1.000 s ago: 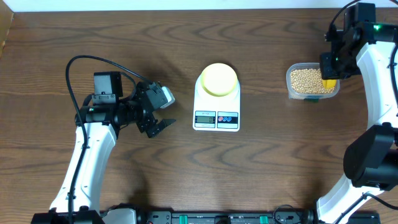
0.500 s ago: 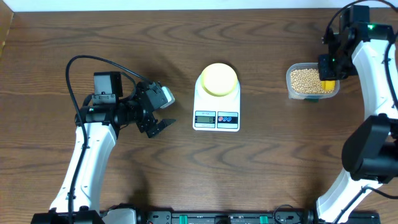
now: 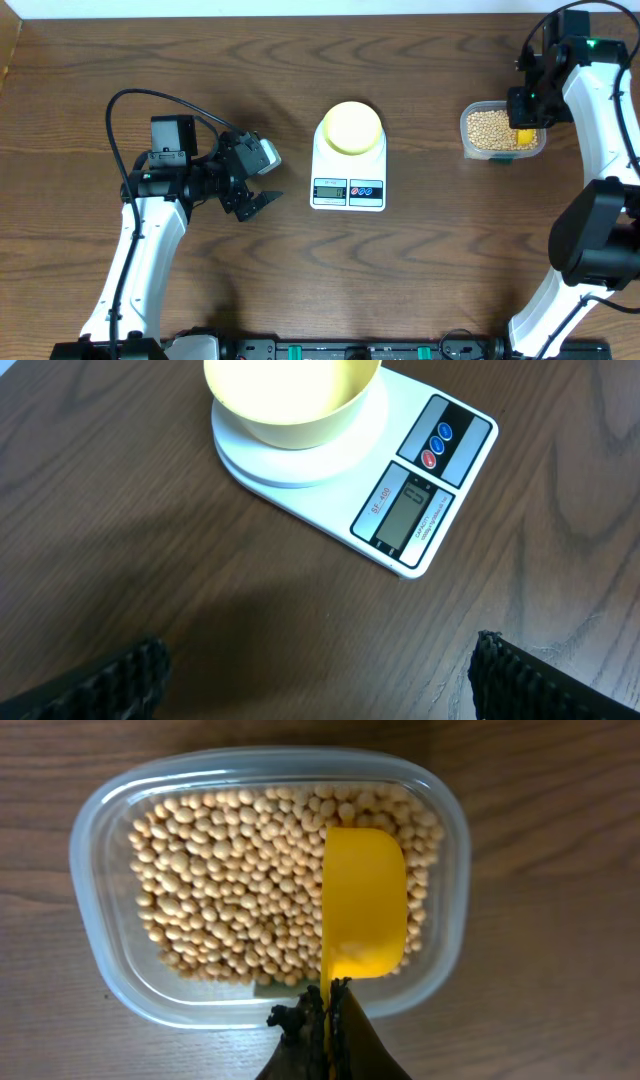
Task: Scoop item into bowl and weigh 50g on scale
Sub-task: 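Drag the scoop through the soybeans toward the right to fill it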
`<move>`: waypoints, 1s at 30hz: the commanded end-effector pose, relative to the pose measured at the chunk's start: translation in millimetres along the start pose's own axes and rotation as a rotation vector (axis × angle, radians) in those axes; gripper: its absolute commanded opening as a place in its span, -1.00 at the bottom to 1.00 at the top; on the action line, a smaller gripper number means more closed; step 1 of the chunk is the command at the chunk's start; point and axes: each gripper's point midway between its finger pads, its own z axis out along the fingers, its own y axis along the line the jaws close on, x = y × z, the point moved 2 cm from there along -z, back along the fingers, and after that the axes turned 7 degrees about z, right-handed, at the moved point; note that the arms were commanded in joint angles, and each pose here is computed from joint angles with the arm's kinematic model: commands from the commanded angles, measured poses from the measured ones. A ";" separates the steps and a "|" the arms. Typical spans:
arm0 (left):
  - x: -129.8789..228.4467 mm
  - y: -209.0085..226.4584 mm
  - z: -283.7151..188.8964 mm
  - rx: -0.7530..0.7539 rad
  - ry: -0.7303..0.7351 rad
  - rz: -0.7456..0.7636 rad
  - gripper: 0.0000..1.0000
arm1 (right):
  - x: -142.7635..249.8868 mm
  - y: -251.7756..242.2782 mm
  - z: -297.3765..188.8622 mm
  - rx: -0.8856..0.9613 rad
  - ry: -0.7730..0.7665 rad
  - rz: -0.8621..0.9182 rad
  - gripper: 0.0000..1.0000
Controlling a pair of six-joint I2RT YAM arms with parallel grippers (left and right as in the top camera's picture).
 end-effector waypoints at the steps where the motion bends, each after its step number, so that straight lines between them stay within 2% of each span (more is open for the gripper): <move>1: 0.1 2.4 -0.7 -0.005 0.002 0.009 0.95 | 0.0 10.5 16.2 -0.051 0.030 0.010 -0.98; 10: 0.1 2.4 -0.7 -0.005 0.002 0.009 0.95 | -2.9 29.6 17.4 -0.184 0.026 0.010 -0.98; 30: 0.1 2.4 -0.7 -0.005 0.002 0.009 0.95 | 3.1 27.0 33.5 -0.414 0.102 0.113 -0.98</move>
